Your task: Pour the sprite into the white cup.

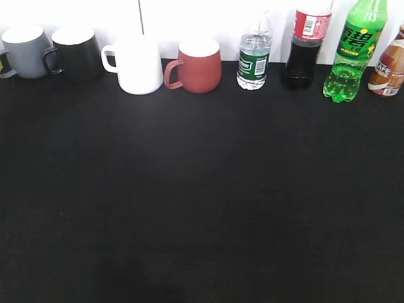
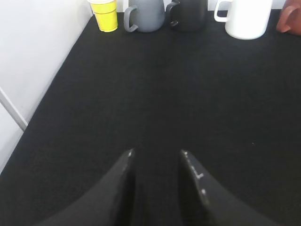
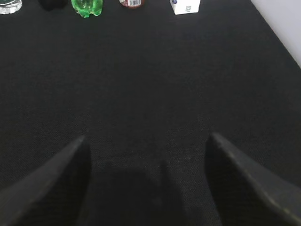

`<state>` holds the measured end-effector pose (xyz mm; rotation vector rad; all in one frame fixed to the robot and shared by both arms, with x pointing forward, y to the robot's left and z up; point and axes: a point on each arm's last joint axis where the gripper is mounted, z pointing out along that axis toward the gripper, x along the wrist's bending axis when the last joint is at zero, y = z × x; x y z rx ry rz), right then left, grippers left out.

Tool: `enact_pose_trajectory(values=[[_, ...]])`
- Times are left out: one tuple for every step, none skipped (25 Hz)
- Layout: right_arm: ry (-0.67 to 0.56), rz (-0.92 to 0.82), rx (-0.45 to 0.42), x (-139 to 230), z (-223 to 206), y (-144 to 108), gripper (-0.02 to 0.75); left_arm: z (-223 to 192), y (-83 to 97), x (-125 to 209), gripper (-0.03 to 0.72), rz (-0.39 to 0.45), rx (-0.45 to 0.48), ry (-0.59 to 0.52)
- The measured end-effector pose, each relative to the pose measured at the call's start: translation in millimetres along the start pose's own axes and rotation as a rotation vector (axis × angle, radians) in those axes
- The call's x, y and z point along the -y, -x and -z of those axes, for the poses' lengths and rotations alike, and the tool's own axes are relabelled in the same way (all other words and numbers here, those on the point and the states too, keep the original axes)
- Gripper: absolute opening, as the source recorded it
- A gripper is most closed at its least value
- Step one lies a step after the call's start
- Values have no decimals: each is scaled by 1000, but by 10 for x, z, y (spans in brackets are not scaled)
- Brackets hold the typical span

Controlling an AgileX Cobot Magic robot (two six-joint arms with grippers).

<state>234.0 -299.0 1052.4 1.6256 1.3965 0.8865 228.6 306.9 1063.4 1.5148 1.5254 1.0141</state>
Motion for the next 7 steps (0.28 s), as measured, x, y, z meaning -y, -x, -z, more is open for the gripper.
enact_pose_trajectory(values=[[0,0,0,0,0,0,565,0,0,0,239,0,0,0],[0,0,0,0,0,0,565,0,0,0,239,0,0,0],[0,0,0,0,0,0,565,0,0,0,239,0,0,0],[0,0,0,0,0,0,565,0,0,0,239,0,0,0],[0,0,0,0,0,0,565,0,0,0,239,0,0,0],[0,0,0,0,0,0,565,0,0,0,239,0,0,0],[0,-1,-1,0,0,-1,565,0,0,0,239,0,0,0]])
